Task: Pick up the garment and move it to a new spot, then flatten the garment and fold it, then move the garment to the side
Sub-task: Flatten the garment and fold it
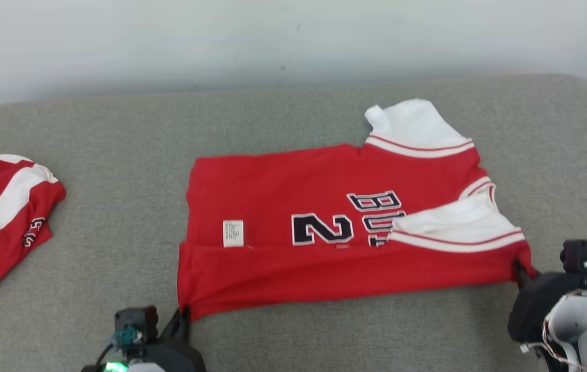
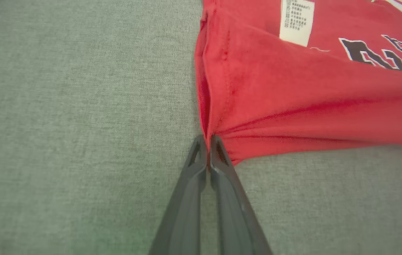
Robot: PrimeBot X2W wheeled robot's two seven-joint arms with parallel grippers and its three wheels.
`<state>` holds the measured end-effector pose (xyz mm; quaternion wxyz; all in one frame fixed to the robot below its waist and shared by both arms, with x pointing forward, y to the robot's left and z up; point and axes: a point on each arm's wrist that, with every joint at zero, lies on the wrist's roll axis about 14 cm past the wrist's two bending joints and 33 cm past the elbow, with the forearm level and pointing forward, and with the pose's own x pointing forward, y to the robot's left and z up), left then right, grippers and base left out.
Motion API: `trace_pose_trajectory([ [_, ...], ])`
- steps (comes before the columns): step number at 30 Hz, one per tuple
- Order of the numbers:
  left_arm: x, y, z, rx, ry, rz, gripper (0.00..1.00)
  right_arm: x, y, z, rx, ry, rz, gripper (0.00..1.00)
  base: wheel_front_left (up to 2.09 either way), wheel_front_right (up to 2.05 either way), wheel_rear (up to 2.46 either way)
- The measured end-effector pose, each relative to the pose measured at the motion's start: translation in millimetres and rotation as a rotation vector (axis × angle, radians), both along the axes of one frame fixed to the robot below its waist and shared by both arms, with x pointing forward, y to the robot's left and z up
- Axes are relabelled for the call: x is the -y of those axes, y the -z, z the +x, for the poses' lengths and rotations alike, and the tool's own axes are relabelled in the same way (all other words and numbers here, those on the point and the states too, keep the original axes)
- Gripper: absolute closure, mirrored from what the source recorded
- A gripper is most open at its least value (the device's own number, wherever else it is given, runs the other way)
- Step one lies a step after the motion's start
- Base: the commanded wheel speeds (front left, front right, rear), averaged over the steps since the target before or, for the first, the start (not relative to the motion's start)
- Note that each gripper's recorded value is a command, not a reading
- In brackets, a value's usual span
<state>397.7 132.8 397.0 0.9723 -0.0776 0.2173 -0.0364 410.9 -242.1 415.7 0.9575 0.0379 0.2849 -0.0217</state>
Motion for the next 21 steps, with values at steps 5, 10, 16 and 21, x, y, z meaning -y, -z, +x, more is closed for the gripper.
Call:
trace_pose_trajectory([
  [5,-3,1,-24,-0.018,0.008,-0.006,1.00,3,3,-26,-0.022,0.009,0.006,1.00,0.00,0.00,0.00],
  [10,-6,3,-52,-0.043,0.004,0.001,1.00,1,14,-55,-0.059,0.027,0.027,1.00,0.00,0.00,0.00],
  [16,-8,9,-71,-0.078,-0.007,0.011,0.00,3,31,-78,-0.121,0.048,0.019,0.00,0.00,0.00,0.00],
  [21,-16,4,-73,-0.060,-0.029,0.032,0.00,7,32,-81,-0.121,0.057,0.003,0.00,0.00,0.00,0.00],
])
